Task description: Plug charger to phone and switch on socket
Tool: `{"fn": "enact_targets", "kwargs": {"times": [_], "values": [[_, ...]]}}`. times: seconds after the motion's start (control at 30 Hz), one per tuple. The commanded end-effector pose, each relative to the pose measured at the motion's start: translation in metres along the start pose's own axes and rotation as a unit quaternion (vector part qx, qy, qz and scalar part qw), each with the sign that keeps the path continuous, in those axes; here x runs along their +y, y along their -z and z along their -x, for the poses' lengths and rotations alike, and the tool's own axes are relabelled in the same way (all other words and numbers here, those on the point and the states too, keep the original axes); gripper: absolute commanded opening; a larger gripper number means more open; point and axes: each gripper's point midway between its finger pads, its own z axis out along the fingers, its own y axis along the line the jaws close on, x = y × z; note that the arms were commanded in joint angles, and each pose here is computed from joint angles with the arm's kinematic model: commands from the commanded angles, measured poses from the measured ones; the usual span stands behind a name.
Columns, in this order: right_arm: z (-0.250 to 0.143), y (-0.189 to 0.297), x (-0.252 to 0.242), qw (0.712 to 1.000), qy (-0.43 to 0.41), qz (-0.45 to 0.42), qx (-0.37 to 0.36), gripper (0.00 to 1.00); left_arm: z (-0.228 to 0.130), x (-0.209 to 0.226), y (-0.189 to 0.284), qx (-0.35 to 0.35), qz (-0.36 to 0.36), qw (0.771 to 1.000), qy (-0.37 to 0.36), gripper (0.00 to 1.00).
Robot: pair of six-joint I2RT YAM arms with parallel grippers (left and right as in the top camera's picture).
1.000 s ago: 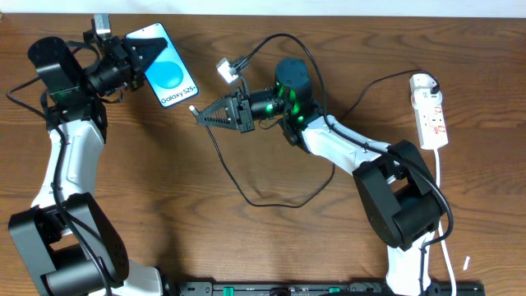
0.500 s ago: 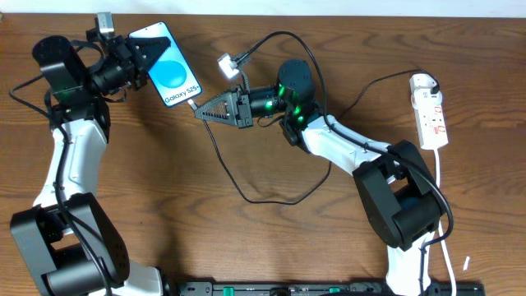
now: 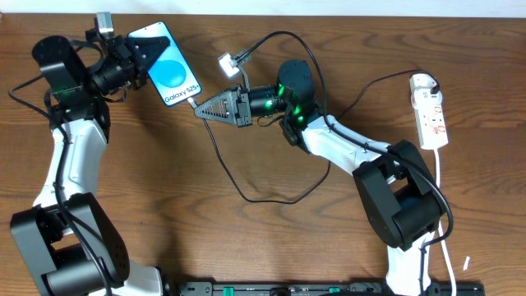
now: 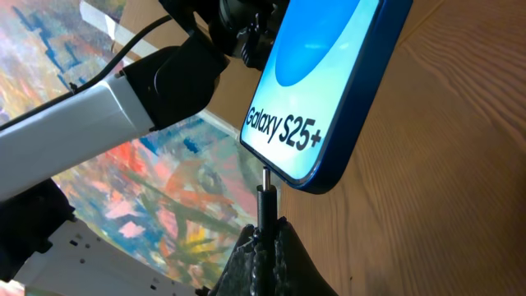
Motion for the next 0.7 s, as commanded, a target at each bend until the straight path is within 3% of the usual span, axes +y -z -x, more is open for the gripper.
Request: {"fn": "enact_targets", "kwargs": {"times": [0.0, 0.67], "values": [[0.0002, -0.0037, -0.0054, 1.0, -0.006, -0.005, -0.007, 0.01, -0.0048, -0.0157, -0.0058, 0.007, -0.01, 1.0, -0.012, 0.07], [-0.0033, -0.0035, -0.0089, 1.0, -0.007, -0.009, 0.0, 0.01, -0.0036, -0.0162, -0.0086, 0.001, -0.008, 1.0, -0.015, 0.07]]}}
